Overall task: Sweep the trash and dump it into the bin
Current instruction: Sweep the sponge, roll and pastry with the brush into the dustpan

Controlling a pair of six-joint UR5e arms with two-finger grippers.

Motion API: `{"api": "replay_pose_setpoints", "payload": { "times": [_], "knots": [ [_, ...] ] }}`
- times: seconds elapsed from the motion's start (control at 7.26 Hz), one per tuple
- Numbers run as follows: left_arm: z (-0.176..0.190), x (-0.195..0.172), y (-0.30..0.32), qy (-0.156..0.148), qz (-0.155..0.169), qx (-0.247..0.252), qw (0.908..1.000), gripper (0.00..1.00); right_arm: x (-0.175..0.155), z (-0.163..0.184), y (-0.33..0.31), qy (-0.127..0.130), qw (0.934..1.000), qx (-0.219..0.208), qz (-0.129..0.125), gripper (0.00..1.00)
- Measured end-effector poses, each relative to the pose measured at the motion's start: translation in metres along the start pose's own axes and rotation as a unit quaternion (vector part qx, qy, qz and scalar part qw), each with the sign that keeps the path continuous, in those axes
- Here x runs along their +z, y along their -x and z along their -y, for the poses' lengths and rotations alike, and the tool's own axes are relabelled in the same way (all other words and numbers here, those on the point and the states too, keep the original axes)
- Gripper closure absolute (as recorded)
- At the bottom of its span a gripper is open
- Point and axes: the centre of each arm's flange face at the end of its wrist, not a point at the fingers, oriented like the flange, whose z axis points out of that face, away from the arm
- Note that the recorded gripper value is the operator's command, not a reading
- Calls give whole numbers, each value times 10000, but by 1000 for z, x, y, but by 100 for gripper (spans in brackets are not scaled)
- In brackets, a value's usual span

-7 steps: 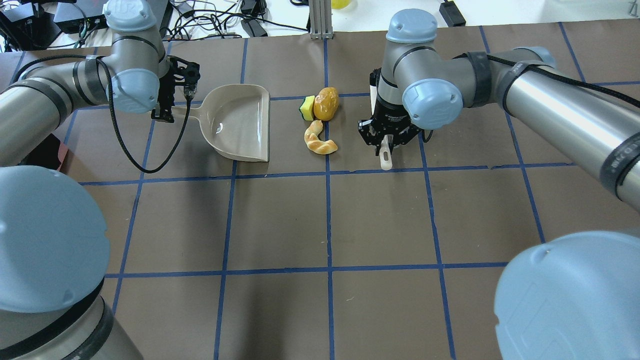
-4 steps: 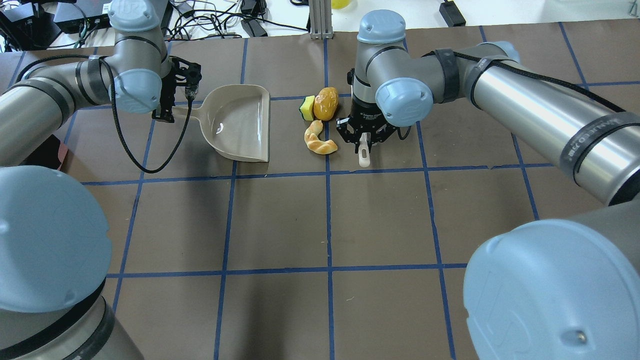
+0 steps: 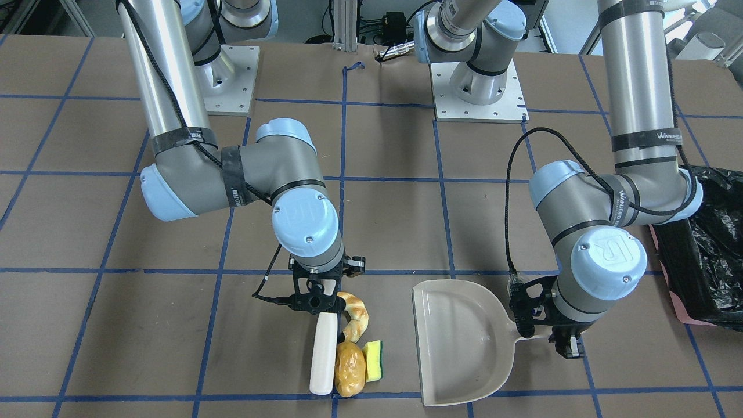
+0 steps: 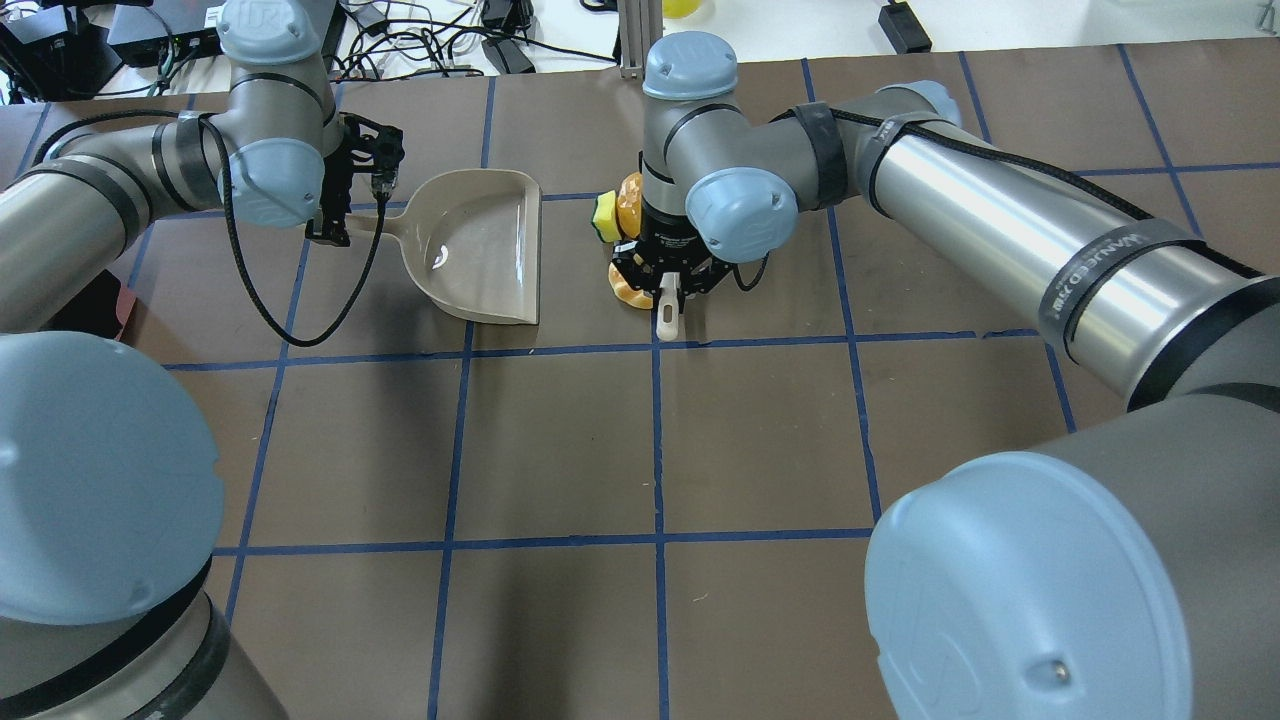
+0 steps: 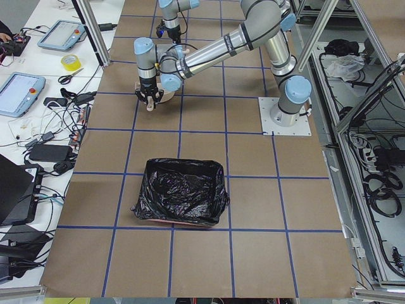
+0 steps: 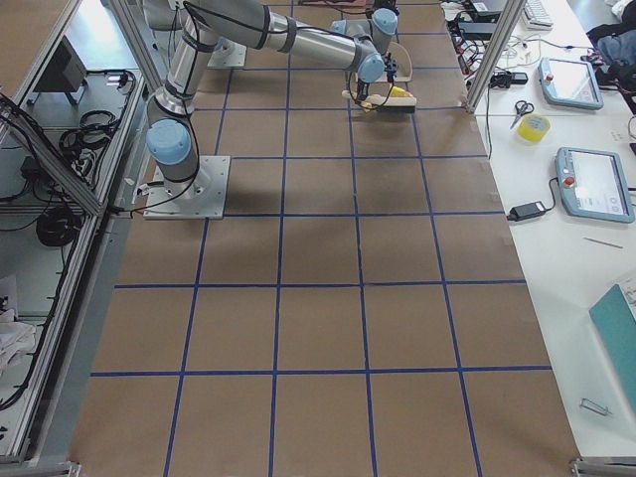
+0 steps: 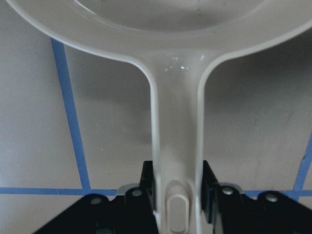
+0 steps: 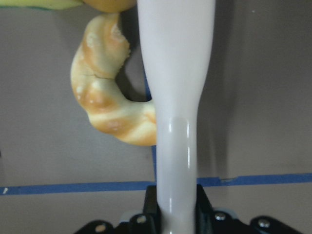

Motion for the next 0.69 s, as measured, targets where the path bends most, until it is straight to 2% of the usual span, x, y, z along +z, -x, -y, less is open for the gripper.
{"api": "replay_pose_setpoints", "payload": {
  "times": [0.69],
  "knots": [
    [1,0,0,-35,5,-9,10000,96,14,-19,98,-18,9994,178,289,100]
  ]
}}
